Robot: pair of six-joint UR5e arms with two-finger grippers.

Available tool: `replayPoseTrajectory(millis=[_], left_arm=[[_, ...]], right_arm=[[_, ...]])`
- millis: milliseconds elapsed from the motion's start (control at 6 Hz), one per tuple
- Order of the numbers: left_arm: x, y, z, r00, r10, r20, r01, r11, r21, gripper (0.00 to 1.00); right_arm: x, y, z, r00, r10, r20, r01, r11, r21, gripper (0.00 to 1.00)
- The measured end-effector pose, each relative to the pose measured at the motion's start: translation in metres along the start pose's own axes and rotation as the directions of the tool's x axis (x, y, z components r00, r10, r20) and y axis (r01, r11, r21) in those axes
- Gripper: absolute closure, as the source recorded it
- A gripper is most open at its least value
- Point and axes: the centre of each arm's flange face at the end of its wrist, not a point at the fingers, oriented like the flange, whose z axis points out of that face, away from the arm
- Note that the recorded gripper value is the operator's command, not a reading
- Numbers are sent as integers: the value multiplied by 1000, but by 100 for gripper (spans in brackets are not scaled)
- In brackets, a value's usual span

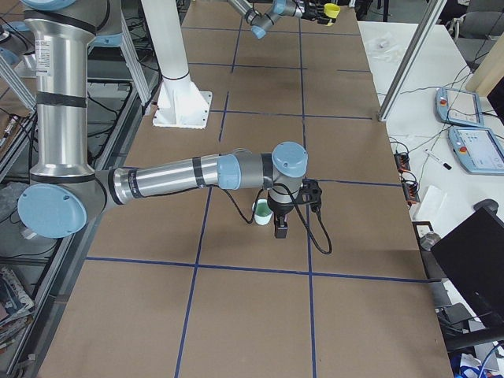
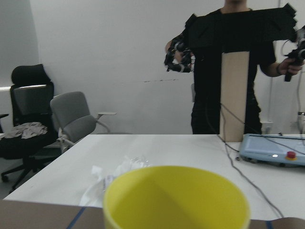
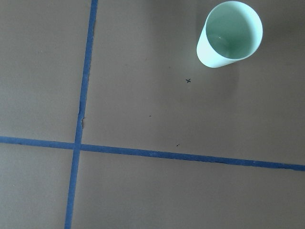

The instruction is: Transfer and stack yellow cup on green cup

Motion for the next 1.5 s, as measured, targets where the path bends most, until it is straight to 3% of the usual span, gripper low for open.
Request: replayPoseTrajectory(millis=[167, 500, 1000, 1500], left_arm=[[71, -17, -9, 997, -16, -78, 17, 1000, 9, 61], [181, -22, -34, 988, -31, -150, 28, 999, -22, 61], [318, -1, -66, 993, -50, -108, 54, 998, 33, 62], [379, 30, -112, 996, -38, -85, 45, 996, 79, 62]], right_arm=[[-1, -1, -1, 1000, 3, 1, -3, 1000, 2, 0], [-7, -7, -5, 1000, 6, 24, -7, 1000, 10, 0], [-89, -66, -18, 998, -1, 62, -1, 999, 37, 0], [-234, -128, -49, 993, 19, 118, -27, 998, 60, 0]])
